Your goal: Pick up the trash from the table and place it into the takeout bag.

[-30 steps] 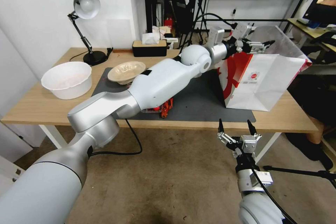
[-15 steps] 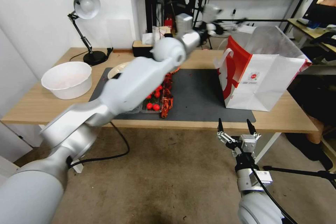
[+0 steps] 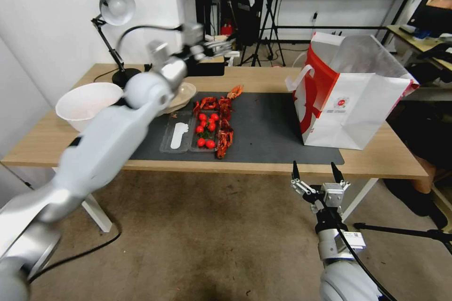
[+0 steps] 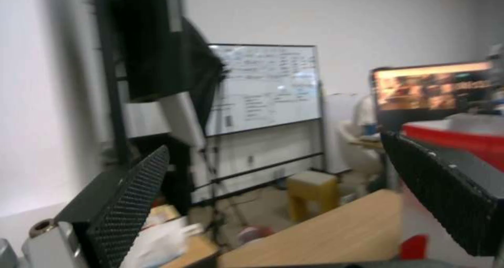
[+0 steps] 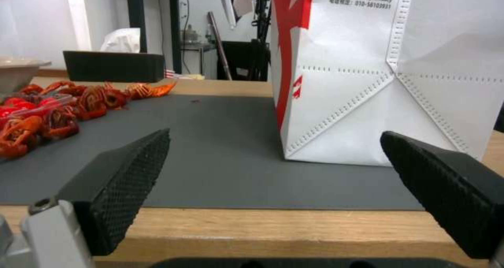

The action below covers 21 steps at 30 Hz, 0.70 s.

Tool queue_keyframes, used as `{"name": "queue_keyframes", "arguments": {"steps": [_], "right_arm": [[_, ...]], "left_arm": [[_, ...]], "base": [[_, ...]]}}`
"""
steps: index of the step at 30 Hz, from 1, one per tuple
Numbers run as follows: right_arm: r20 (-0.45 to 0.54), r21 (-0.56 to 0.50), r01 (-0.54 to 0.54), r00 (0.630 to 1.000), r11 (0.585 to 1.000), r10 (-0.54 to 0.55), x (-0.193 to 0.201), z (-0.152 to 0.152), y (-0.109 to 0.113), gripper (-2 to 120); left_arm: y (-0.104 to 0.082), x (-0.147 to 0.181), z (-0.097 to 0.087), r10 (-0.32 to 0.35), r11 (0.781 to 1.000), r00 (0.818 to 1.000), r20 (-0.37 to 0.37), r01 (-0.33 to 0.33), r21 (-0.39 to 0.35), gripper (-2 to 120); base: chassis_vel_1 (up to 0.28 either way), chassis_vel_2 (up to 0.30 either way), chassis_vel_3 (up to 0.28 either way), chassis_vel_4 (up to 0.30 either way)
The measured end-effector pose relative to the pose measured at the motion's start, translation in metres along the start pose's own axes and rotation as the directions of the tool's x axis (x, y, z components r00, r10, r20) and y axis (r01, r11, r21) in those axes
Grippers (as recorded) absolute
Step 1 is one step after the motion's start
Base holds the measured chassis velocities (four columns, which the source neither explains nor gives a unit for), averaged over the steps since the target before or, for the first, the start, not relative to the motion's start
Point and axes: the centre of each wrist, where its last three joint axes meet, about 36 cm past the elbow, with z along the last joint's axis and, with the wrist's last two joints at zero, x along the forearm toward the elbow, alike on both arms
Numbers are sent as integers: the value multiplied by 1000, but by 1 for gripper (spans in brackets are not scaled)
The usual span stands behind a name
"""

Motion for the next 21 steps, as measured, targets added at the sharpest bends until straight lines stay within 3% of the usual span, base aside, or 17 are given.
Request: {"name": "queue_keyframes", "arguments": {"steps": [1,5,6,9,11,13,15,17,18,21], "right_arm": [[0,0,0,1000,1000,0,0,0,0,100],[-10,6,-3,1000,1000,3,4,1,2,100],[-10,6,-3,1000,1000,3,4,1,2,100],[-18,10,-8,1000,1000,8,9,3,4,100],[-19,10,-8,1000,1000,8,10,3,4,100],[-28,12,-10,1000,1000,10,12,6,5,100],[-30,12,-9,1000,1000,9,12,6,5,100],[-33,11,-10,999,1000,10,13,7,7,100],[-33,11,-10,999,1000,10,13,7,7,100],[-37,10,-12,999,1000,12,16,8,8,100]], "left_arm": [[0,0,0,0,1000,1000,0,0,0,100],[0,60,17,-129,990,991,-29,127,-54,100],[0,60,17,-129,990,991,-29,127,-54,100],[-7,96,29,-223,972,974,-38,219,-84,100],[-11,102,31,-239,968,970,-39,235,-87,100],[-26,128,46,-301,951,952,-60,295,-96,100],[-29,133,49,-313,947,947,-64,307,-97,100],[-43,155,61,-370,927,925,-86,361,-106,100],[-43,155,61,-370,927,925,-86,361,-106,100],[-48,177,69,-427,900,901,-85,414,-134,100]], "base": [[0,0,0,0],[0,0,0,0],[0,0,0,0],[0,0,0,0],[0,0,0,0],[0,0,0,0],[0,0,0,0],[0,0,0,0],[0,0,0,0],[0,0,0,0]]}}
